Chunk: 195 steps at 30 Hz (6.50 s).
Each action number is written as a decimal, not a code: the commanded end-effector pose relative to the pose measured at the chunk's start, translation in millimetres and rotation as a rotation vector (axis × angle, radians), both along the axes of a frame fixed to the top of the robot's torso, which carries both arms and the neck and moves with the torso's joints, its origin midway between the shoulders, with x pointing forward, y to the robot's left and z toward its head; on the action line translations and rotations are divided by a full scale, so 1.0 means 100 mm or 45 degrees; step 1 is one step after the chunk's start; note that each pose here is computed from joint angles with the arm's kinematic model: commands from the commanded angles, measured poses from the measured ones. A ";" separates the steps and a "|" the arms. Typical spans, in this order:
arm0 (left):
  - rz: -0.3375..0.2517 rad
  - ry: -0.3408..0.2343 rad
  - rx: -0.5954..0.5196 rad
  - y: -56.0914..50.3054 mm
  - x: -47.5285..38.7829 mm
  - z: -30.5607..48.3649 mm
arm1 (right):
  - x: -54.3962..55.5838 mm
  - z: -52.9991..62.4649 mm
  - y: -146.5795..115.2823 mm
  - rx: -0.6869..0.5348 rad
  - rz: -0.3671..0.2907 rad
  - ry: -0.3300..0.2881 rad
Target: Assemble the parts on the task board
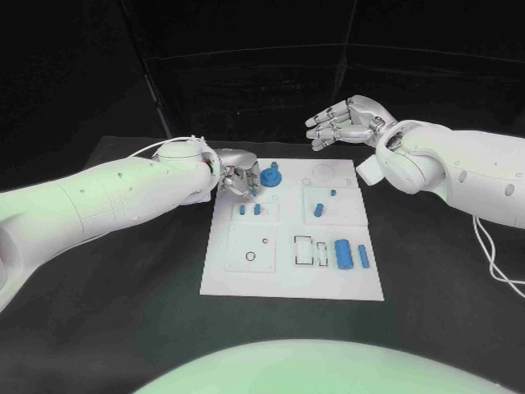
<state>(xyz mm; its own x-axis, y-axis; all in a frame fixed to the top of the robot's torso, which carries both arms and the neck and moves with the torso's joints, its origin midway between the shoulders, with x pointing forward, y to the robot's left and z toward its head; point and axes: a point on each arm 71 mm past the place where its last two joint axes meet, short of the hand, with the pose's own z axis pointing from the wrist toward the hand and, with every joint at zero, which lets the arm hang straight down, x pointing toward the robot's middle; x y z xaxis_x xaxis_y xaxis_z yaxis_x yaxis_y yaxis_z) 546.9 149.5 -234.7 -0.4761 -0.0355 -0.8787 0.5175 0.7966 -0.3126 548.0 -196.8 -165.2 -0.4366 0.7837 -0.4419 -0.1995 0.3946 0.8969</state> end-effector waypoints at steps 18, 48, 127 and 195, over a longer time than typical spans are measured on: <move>0.001 -0.021 -0.021 0.02 0.008 0.020 | 0.01 0.02 0.00 0.004 0.004 -0.012; 0.295 0.032 -0.564 0.58 0.034 0.326 | -0.07 0.02 -0.21 -0.189 0.005 -0.107; 0.507 0.606 -1.782 0.55 -0.404 0.586 | -0.39 -0.72 -0.08 -1.178 0.162 -0.223; 0.542 0.564 -1.781 0.61 -0.384 0.580 | -0.57 -0.65 -0.08 -1.245 0.020 -0.433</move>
<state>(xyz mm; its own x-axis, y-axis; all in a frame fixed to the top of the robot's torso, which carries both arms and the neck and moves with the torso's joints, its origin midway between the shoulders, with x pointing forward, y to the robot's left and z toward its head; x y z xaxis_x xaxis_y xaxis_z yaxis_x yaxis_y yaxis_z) 508.1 210.5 -178.7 -0.4259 -0.8872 0.1775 -0.0166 -0.1885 -0.9819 490.2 -204.9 -234.3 -0.2073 -0.0023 -0.9783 -0.3977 0.9138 0.0822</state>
